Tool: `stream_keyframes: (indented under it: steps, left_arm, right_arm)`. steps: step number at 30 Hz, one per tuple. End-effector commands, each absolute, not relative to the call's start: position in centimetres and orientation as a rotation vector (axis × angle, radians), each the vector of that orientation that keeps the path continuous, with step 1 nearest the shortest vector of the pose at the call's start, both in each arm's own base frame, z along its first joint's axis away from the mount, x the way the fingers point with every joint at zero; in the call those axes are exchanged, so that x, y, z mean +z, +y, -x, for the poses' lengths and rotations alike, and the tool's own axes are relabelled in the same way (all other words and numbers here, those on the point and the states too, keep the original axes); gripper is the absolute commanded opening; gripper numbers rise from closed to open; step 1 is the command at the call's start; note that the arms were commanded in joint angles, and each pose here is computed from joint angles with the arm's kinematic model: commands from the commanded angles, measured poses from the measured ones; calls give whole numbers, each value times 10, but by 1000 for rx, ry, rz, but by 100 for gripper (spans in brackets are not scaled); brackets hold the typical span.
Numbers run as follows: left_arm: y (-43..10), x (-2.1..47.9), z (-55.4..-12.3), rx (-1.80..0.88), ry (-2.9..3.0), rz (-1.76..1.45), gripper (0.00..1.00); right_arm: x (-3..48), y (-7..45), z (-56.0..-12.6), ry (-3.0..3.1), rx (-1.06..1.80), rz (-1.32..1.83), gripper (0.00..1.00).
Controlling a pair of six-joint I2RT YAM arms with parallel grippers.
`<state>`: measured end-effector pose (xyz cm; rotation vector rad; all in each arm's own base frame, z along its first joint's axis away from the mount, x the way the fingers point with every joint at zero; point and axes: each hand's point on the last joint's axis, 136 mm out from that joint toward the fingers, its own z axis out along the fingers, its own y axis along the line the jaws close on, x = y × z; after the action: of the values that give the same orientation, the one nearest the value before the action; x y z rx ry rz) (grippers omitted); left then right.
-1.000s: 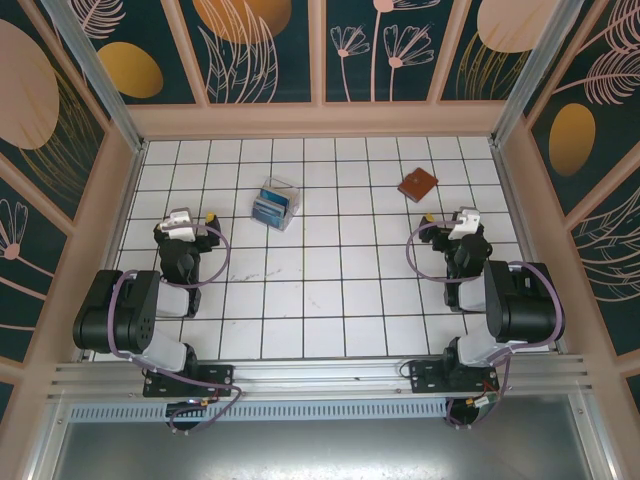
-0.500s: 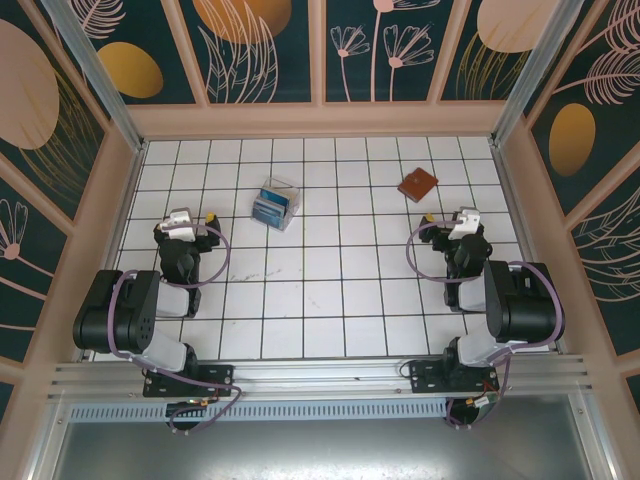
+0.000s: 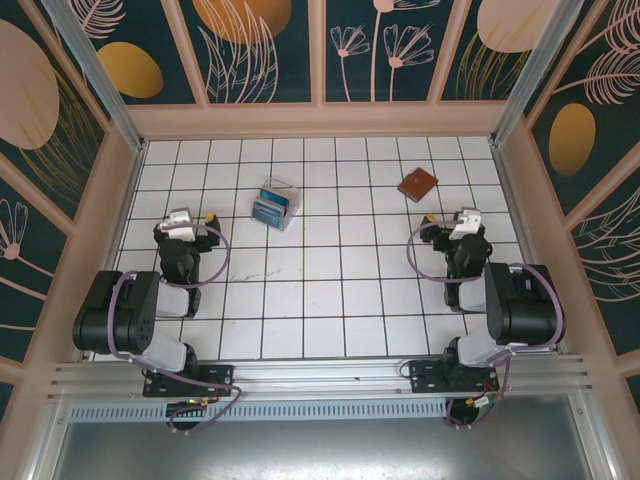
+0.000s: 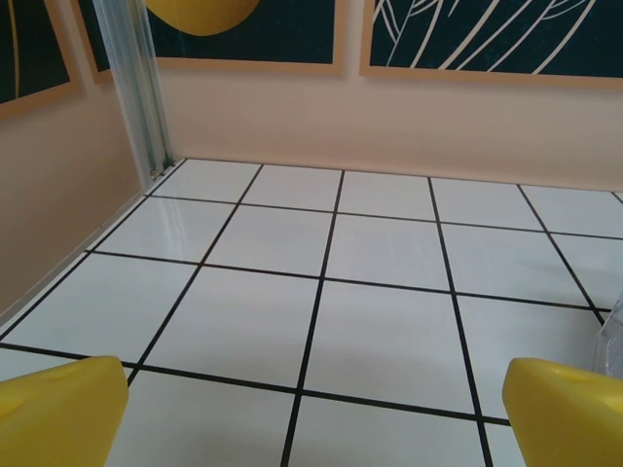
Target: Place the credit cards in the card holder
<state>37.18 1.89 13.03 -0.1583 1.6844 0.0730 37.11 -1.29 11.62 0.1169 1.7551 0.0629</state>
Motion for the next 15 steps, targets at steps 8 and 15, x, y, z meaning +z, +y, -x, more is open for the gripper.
stream_keyframes:
  steps: [8, 15]
  left_arm:
    - [24, 232, -343, -208, 1591, 490, 99]
    - [9, 226, -334, -434, 1650, 646, 99]
  right_arm:
    - [235, -9, -371, 1656, 221, -251, 99]
    - [232, 41, -391, 1790, 562, -214, 96]
